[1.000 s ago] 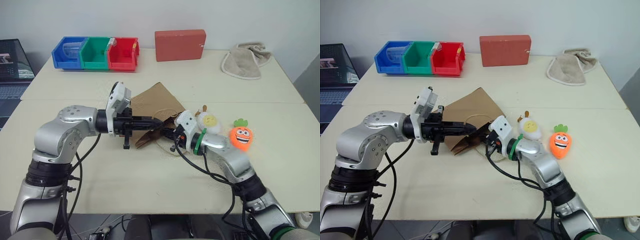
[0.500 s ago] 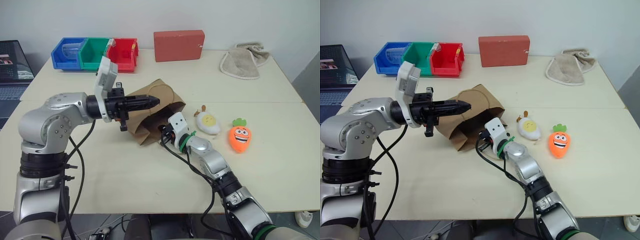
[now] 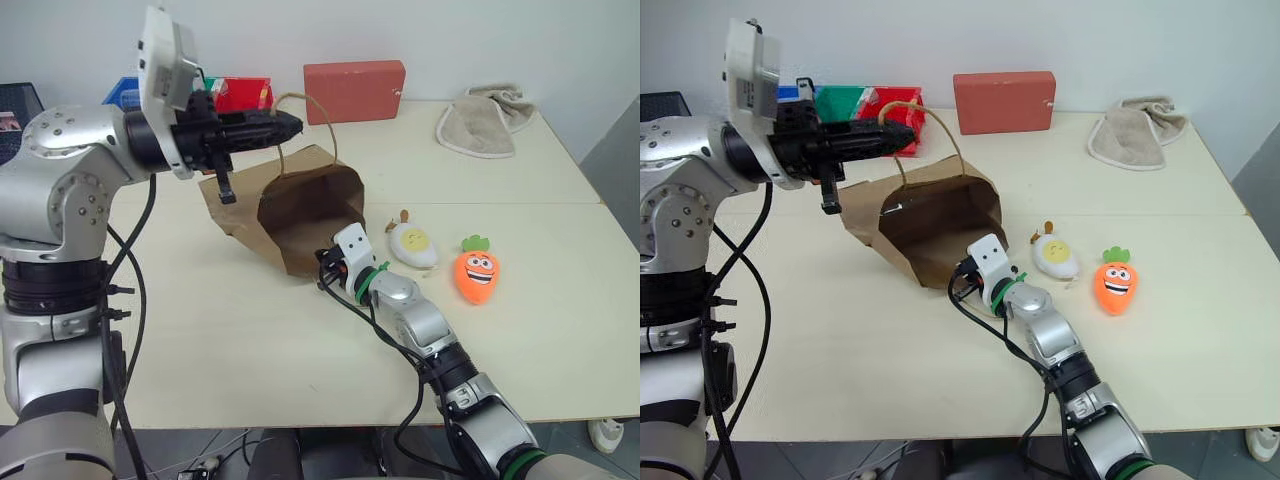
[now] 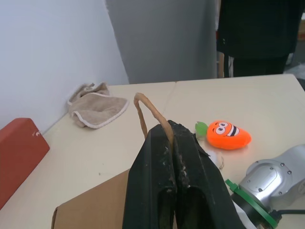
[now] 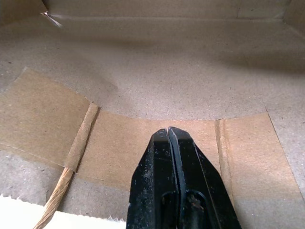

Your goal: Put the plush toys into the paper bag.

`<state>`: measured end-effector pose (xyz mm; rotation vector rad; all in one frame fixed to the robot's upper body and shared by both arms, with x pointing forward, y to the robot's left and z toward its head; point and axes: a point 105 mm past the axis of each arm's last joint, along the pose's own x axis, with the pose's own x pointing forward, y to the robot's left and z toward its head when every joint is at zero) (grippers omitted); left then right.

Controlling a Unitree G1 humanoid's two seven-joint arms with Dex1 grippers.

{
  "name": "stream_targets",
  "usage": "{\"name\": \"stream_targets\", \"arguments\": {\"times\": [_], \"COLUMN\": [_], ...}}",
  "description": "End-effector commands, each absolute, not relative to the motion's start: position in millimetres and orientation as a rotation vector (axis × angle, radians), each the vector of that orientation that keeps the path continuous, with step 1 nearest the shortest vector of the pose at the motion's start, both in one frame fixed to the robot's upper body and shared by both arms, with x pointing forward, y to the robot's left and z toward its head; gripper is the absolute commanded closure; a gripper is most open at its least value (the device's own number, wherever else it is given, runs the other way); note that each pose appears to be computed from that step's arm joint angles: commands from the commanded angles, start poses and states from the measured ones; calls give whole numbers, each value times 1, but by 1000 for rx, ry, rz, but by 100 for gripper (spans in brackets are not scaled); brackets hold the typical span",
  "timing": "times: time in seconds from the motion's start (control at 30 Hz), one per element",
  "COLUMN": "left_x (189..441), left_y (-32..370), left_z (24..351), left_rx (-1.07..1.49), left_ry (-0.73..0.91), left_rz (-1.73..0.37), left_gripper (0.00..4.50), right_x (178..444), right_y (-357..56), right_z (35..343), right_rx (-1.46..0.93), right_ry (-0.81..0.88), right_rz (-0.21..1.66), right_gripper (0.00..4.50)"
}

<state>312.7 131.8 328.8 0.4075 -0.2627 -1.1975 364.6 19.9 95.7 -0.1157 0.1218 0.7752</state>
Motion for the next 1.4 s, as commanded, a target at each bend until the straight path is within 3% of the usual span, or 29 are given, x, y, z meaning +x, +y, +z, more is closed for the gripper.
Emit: {"name": "stream_targets", "arguments": {"times": [0.03, 0.4, 0.43, 0.5, 0.7, 0.87, 1.0, 1.13, 1.4], "left_x": [311, 303, 302, 301, 298, 298, 293, 291, 291], "left_y": [130, 121, 120, 118, 110, 107, 105, 107, 110], "left_z": [323, 292, 288, 282, 271, 265, 258, 262, 268], "left_rx": [511, 499, 508, 512, 502, 505, 486, 467, 448], "left_ry": [-289, -226, -217, -208, -190, -182, -157, -147, -153], "left_rz": [-1187, -1266, -1274, -1281, -1312, -1323, -1360, -1376, -1361], "left_gripper": [450, 450, 450, 450, 450, 450, 450, 450, 450], "right_x": [368, 356, 351, 338, 311, 304, 309, 325, 341], "right_y": [14, 11, 7, 1, -14, -41, -95, -138, -147], "right_z": [94, 143, 151, 164, 195, 206, 189, 150, 127], "right_rx": [-115, -120, -137, -151, -234, -362, -636, -881, -977], "right_ry": [138, 2, -12, -31, -87, -86, 19, 131, 128], "right_rz": [747, 839, 854, 900, 1000, 1004, 929, 806, 740], "right_gripper": [449, 449, 432, 389, 172, 2, 2, 2, 2]}}
